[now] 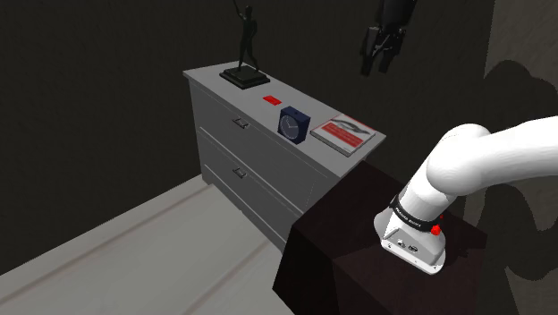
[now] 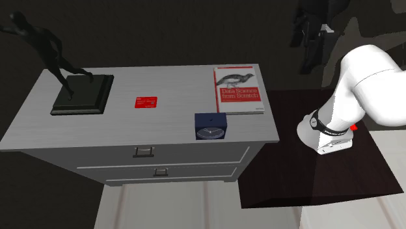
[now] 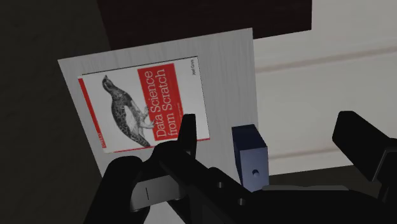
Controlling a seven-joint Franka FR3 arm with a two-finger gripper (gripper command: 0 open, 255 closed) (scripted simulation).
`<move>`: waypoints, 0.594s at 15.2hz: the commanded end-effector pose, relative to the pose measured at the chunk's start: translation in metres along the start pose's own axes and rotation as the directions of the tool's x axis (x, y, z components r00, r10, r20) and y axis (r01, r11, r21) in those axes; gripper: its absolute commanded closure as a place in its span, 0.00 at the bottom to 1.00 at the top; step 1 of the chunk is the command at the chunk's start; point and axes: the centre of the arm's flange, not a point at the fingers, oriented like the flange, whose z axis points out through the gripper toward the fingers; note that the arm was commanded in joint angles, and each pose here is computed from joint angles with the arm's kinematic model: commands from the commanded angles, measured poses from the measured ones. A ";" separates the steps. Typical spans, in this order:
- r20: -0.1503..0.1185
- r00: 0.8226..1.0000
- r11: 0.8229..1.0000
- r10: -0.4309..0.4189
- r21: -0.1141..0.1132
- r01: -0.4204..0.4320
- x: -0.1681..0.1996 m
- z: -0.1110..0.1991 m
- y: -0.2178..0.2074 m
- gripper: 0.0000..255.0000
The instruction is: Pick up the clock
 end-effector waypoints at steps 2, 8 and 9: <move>-0.001 1.000 1.000 0.003 -0.004 -0.003 0.009 0.009 -0.003 0.00; -0.005 1.000 0.999 0.023 -0.025 -0.023 0.066 0.061 -0.022 0.00; -0.006 1.000 0.999 0.026 -0.029 -0.026 0.076 0.070 -0.025 0.00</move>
